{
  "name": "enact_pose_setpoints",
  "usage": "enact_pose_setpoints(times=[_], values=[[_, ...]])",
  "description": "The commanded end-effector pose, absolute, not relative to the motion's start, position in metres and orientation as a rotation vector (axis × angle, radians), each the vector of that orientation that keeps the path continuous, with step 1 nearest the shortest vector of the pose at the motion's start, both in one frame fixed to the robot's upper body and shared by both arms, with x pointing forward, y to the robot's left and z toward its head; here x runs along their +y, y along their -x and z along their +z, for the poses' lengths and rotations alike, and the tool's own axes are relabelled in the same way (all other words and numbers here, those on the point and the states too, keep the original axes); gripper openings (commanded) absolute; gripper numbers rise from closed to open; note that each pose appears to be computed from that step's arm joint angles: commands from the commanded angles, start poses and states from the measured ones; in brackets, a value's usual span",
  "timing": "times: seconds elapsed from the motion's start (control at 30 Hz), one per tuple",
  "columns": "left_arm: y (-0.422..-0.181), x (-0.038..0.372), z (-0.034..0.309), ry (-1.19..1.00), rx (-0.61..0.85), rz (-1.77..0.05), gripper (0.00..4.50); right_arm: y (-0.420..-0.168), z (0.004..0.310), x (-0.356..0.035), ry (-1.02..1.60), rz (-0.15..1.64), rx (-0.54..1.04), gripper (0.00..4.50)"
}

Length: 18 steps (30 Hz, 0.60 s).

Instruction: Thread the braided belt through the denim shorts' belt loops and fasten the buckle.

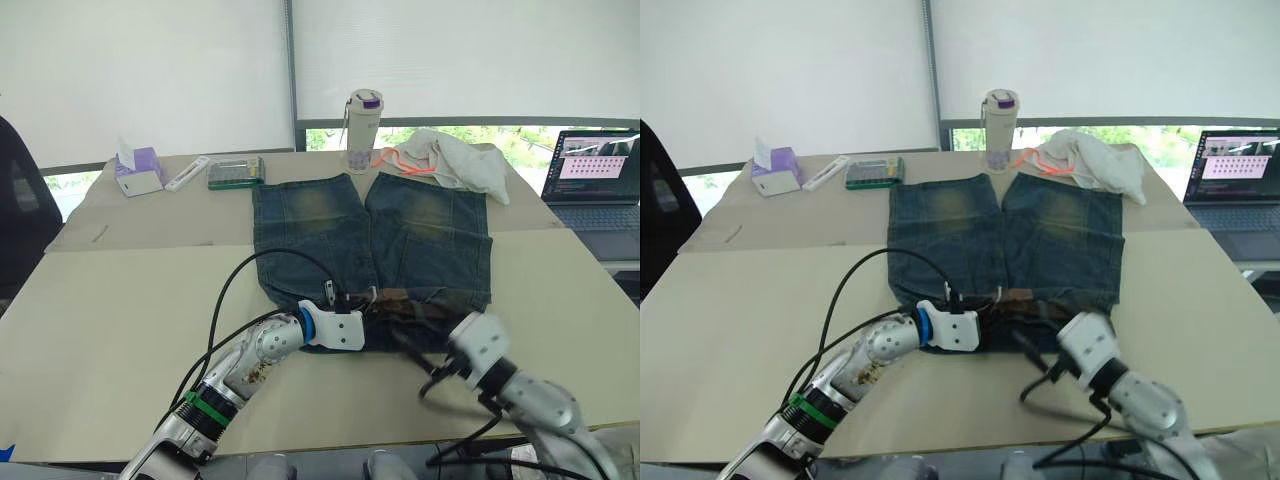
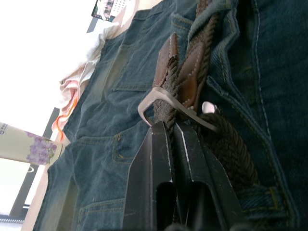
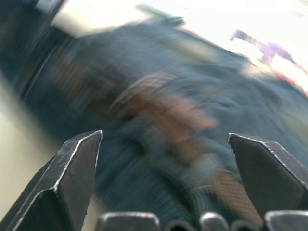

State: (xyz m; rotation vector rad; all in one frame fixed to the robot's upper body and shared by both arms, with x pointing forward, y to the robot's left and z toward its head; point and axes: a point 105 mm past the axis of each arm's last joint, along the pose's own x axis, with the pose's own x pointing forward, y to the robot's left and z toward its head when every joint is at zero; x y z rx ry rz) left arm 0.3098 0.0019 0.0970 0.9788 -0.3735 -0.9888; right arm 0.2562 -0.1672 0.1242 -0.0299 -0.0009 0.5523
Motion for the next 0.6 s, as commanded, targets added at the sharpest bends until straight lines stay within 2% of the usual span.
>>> enact_pose_setpoints(times=[0.03, 0.13, 0.23, 0.37, 0.5, 0.6], values=[[-0.306, -0.005, 0.099, -0.960, -0.408, -0.998, 0.00, -0.264, 0.143, -0.160, -0.376, 0.522, 0.047, 4.47], [-0.308, -0.007, 0.100, -0.959, -0.417, -0.991, 0.00, -0.269, 0.137, -0.154, -0.533, 0.494, 0.170, 4.47], [-0.308, -0.009, 0.098, -0.962, -0.422, -0.993, 0.00, -0.277, 0.118, -0.162, -0.675, 0.356, 0.306, 4.47], [-0.308, -0.009, 0.098, -0.962, -0.423, -0.988, 0.00, -0.280, 0.115, -0.157, -0.773, 0.318, 0.369, 4.47], [-0.307, -0.010, 0.098, -0.967, -0.430, -0.992, 0.00, -0.286, 0.122, -0.151, -0.842, 0.303, 0.366, 4.47], [-0.307, -0.010, 0.098, -0.968, -0.431, -0.994, 0.00, -0.291, 0.124, -0.150, -0.866, 0.285, 0.362, 3.67]])
